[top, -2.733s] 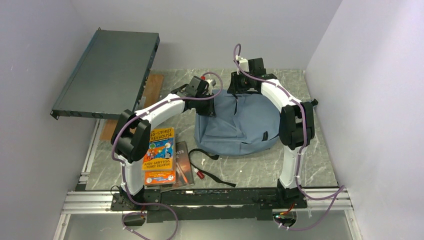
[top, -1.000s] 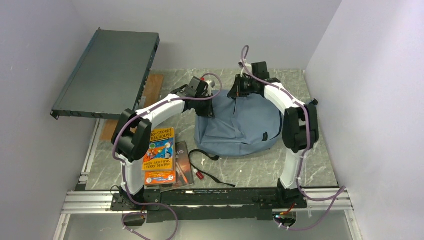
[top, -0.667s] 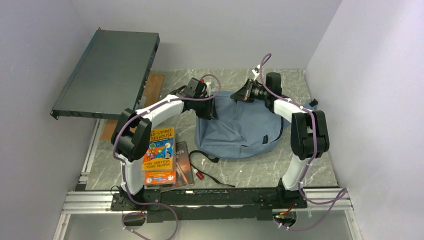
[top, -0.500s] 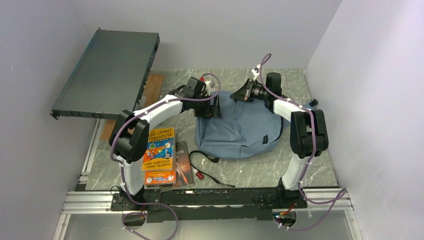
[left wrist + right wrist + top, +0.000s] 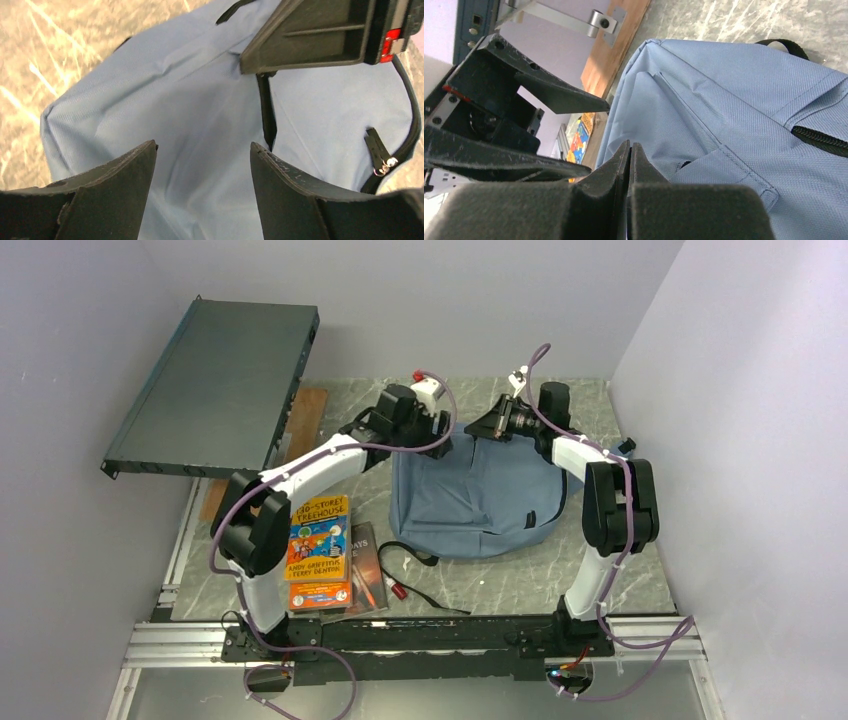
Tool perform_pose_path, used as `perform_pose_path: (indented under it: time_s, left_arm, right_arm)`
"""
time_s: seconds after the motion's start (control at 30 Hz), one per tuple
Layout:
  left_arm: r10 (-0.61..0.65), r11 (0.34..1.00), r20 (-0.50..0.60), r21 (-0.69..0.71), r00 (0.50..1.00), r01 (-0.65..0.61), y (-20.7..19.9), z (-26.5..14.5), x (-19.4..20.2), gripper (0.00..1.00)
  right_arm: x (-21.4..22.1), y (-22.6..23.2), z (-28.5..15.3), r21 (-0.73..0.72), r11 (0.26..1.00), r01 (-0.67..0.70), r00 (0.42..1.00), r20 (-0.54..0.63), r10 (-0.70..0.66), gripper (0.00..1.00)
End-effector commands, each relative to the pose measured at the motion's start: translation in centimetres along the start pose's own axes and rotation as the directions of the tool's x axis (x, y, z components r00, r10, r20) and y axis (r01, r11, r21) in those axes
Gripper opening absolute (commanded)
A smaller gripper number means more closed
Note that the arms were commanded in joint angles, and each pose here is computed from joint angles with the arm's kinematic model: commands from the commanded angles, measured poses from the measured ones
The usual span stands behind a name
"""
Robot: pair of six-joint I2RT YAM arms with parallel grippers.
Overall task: Pack the student bag
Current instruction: Unzip the student bag at the center of the board.
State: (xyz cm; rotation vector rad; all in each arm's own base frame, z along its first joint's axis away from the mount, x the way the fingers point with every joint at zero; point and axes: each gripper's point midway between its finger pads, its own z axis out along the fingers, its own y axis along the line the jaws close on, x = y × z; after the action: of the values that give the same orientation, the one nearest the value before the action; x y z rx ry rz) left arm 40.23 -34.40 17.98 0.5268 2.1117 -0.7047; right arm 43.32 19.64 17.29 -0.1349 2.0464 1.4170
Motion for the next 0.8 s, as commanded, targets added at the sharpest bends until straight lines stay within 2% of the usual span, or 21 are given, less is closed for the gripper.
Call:
perform_pose_path:
  time_s: [0.0, 0.17, 0.4, 0.63, 0.7, 0.73, 0.77]
  left_arm:
    - [0.218, 0.976, 0.179, -0.024, 0.959, -0.218, -1.7, 1.7, -4.3, 0.75]
    - [0.246, 0.968, 0.179, 0.011, 0.952, -0.252, -2.6, 3.1, -4.3, 0.74]
    - [0.192, 0.979, 0.162, 0.039, 0.968, -0.201, -2.6, 4.3, -3.1, 0.58]
    - [0.108, 0.989, 0.153, 0.081, 0.982, -0.121, -1.9, 4.8, -2.9, 0.15]
    - [0.075, 0.99, 0.165, 0.107, 0.983, -0.093, -1.9, 4.8, -3.2, 0.08]
    - [0.065, 0.99, 0.172, 0.114, 0.983, -0.086, -2.0, 4.8, -3.4, 0.0]
    - [0.05, 0.991, 0.175, 0.116, 0.983, -0.071, -2.0, 4.9, -3.5, 0.0]
  right_arm:
    - [-2.3, 4.1, -0.8, -0.117, 0.989, 0.093, 0.995, 0.045, -0.089, 0.0]
    - [-2.6, 4.5, -0.9, -0.133, 0.987, 0.087, 0.995, 0.054, -0.08, 0.0]
    - [-2.8, 4.9, -1.1, -0.16, 0.985, 0.07, 0.996, 0.067, -0.06, 0.0]
    - [-2.5, 4.9, -1.1, -0.163, 0.985, 0.048, 0.997, 0.069, -0.037, 0.0]
    - [-2.3, 4.8, -1.1, -0.155, 0.987, 0.048, 0.997, 0.069, -0.037, 0.0]
    - [-2.2, 4.7, -1.1, -0.15, 0.988, 0.048, 0.997, 0.068, -0.038, 0.0]
    - [-2.0, 4.6, -1.0, -0.144, 0.988, 0.048, 0.997, 0.065, -0.039, 0.0]
